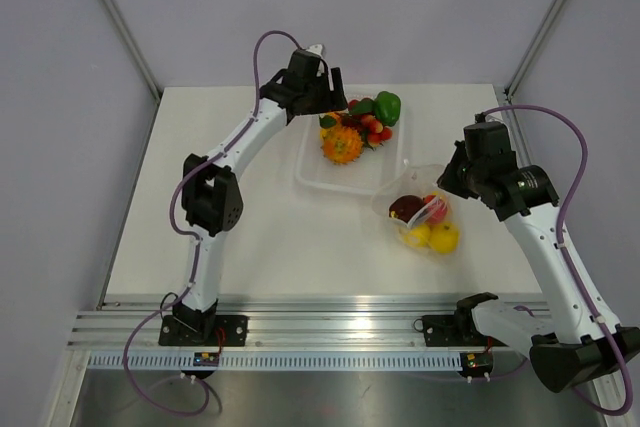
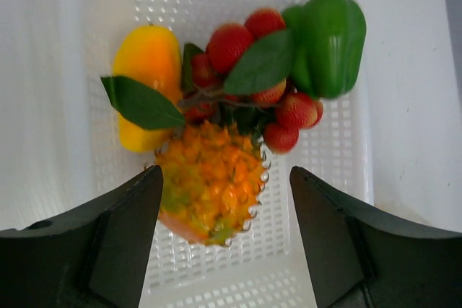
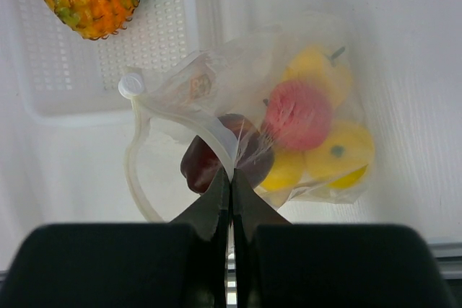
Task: Place the food in the zip-top bag and seal the zipper
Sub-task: Pick up the fake fruit from the bin.
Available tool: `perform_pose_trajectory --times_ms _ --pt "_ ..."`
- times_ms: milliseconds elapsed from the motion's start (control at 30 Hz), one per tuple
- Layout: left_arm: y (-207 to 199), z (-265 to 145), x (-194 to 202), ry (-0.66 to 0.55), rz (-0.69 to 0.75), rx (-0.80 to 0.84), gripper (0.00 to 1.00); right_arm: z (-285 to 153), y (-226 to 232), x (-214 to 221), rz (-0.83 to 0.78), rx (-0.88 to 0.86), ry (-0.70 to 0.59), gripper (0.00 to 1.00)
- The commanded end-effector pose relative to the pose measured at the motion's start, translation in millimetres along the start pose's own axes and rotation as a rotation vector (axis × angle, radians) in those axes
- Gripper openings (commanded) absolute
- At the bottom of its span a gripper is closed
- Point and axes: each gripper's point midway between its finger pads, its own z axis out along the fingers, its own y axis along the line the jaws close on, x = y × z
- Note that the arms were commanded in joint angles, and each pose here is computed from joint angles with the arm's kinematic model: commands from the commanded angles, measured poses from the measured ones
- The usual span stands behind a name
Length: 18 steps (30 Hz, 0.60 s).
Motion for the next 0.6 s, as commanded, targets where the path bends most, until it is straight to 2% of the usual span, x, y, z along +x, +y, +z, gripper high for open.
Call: perform_pose_trajectory --times_ms 0,333,567 --pt "-2 17 -31 -0.079 -0.046 0.116 0.73 0 2 -10 -0.005 0.001 -0.033 0.04" --pt "6 59 -10 0.003 -0.083 0.23 0.7 6 3 -7 -0.002 -0.002 -0.015 0.03" --pt "7 70 -5 -0.003 -0.114 0.248 0.59 6 2 -5 0.0 0.002 -0.01 0.03"
